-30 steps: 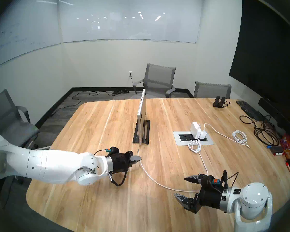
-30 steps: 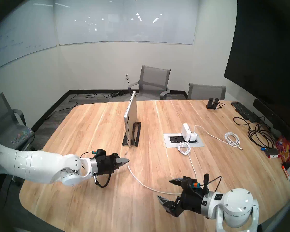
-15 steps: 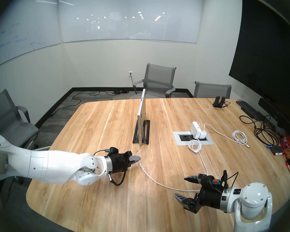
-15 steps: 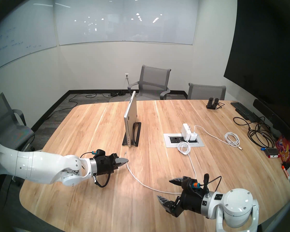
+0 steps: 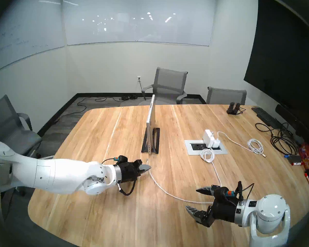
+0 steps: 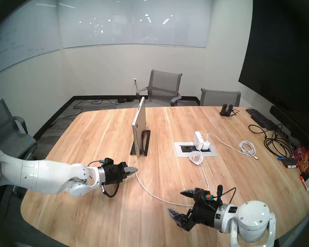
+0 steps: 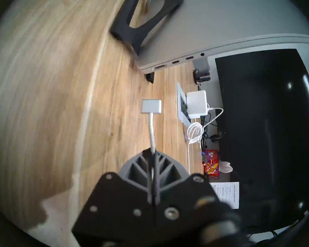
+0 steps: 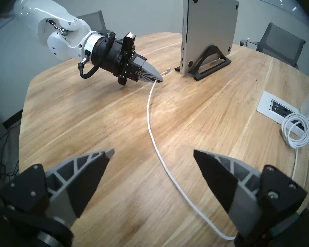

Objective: Plug the charging cable into the port of a MacBook

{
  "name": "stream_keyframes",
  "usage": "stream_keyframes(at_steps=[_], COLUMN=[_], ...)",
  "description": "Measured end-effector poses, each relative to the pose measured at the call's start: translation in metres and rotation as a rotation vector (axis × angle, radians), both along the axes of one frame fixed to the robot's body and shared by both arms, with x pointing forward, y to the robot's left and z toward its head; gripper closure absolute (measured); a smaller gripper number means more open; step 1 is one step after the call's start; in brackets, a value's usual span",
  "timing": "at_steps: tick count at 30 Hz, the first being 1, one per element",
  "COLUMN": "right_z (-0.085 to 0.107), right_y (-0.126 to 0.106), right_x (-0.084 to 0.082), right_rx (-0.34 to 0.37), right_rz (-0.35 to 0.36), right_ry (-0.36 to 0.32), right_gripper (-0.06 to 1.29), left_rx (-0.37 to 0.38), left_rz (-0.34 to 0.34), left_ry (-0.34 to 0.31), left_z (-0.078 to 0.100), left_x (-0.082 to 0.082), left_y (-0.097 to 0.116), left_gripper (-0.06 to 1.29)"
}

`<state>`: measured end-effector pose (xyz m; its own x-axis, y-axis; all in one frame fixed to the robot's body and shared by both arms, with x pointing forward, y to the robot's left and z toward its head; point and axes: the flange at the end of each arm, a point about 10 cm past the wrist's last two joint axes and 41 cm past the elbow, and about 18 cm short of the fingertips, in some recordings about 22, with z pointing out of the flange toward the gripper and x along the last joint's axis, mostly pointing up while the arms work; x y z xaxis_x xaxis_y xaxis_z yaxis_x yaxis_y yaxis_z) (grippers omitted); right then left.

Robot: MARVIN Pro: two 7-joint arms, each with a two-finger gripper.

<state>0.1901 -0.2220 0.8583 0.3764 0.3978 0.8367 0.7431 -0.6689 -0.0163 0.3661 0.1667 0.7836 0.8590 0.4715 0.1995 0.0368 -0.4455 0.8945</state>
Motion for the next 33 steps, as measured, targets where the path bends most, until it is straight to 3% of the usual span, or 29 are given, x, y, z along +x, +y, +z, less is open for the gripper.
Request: stream_keyframes(at_steps=[33], right_z=[0.0], right_y=[0.0], right_x=[0.0], right_rx=[0.0], right_rz=[0.0], right_ry=[0.0], right_gripper=[0.03], left_rx=[-0.051], left_rz=[0.041], left_ry=[-0.005], left_z=[0.002], left_x=[0.018], left_y=[-0.018], left_gripper=[1.25])
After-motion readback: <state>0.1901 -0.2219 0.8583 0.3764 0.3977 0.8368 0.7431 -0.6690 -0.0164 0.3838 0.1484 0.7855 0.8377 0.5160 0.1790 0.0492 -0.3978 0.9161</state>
